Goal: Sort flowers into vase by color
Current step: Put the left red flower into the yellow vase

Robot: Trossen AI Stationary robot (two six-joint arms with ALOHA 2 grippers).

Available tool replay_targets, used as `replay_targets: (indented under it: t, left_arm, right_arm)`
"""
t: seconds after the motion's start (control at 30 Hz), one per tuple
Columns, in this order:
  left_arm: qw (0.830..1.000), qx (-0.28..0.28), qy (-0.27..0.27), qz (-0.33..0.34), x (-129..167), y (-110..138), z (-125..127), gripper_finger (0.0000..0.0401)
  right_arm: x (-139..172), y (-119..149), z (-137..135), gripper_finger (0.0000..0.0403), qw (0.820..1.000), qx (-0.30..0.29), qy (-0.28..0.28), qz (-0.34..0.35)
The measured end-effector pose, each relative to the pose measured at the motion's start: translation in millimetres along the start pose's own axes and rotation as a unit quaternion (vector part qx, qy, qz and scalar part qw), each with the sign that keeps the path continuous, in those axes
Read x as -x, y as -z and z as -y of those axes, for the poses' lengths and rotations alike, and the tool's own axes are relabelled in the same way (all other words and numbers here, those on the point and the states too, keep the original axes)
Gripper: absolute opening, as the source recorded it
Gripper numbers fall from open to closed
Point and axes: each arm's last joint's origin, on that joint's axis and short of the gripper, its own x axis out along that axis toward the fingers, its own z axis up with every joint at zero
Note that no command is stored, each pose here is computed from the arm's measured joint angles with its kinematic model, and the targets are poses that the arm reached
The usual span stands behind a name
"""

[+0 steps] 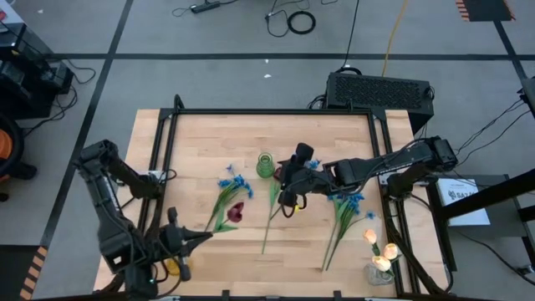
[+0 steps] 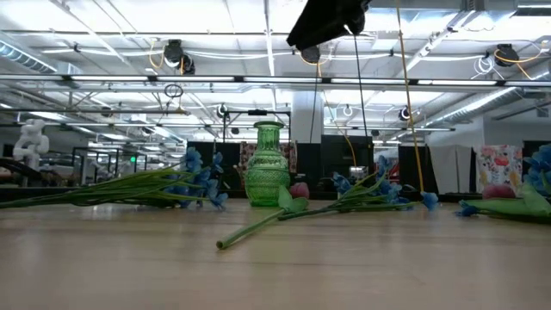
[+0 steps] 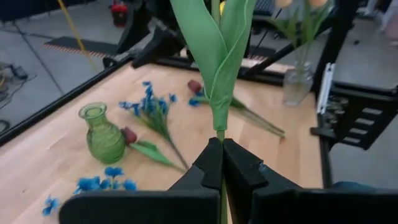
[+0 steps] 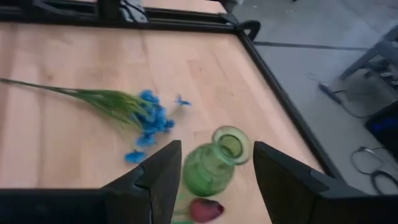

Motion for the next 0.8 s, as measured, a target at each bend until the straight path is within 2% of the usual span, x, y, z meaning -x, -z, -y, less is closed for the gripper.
replay_targets:
  t: [0.13,0.5,0.8]
  left_arm:
    - [1.000,-0.001,0.012,0.022,10,1,4,0.0006]
    - [0.997,-0.003,0.013,0.075,25,3,6,0.0006]
    - [0.994,-0.029,0.003,0.104,30,4,5,0.0006]
  right_arm:
    - [1,0,-4,0.0192,0.999,-0.002,-0.035,-0.003]
    - [6,1,-11,0.0192,0.999,0.007,-0.054,-0.002]
    - [6,-4,-12,0.0192,0.997,0.050,-0.057,0.026]
